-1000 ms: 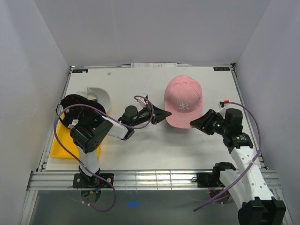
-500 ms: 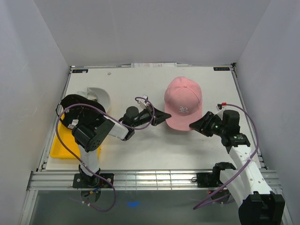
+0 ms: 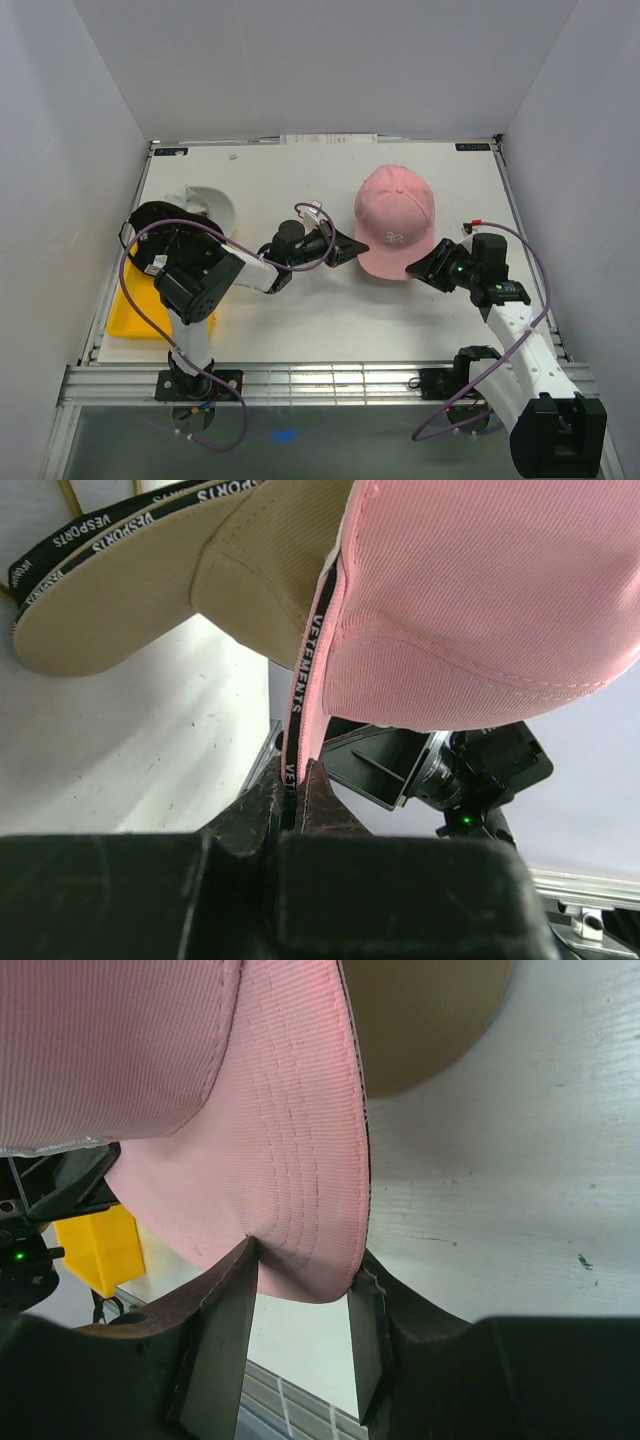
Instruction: Stack the hats
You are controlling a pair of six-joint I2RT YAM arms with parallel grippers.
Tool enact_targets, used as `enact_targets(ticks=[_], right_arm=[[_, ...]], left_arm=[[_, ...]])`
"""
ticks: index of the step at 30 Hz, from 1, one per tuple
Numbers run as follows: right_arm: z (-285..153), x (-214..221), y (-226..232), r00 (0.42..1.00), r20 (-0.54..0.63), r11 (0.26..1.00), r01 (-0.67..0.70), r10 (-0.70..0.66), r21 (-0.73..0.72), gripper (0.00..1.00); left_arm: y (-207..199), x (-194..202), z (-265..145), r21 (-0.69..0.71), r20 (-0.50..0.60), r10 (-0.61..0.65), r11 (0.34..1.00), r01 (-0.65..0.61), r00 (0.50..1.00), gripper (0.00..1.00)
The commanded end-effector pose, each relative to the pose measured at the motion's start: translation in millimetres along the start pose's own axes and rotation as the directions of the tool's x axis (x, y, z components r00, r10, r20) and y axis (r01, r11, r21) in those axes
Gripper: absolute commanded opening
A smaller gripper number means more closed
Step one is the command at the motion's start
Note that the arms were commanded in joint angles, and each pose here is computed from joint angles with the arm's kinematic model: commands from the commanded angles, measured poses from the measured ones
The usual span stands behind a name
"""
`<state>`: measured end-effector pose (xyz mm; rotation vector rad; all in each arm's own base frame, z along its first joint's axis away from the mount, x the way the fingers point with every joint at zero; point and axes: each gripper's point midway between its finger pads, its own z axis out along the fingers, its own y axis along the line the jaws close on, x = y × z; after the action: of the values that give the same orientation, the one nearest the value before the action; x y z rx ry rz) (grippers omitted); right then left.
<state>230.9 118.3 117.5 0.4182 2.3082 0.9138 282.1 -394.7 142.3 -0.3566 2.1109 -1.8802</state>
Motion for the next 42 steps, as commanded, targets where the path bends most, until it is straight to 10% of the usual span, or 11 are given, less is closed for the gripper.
enact_targets(ticks=[1,14,42], right_arm=[[6.3,-4.4,-23.8,0.997,0.021,0.992,0.074,-0.077,0.102,0.28],[14.0,-10.1,-38.4,0.997,0.007,0.982,0.077,-0.080,0.175,0.27],[28.8,-31.1,-47.2,0.996,-0.021,0.969,0.094,-0.092,0.230,0.40]], left_arm=[[55.5,40.8,-1.1,-0.211,-0.127,-0.087,0.976,0.059,0.988,0.00],[74.0,35.5,6.2,-0.298,-0.117,-0.078,0.954,0.040,0.990,0.01],[45.4,27.8,-5.5,-0.297,-0.104,0.030,0.953,-0.060,0.994,0.55]])
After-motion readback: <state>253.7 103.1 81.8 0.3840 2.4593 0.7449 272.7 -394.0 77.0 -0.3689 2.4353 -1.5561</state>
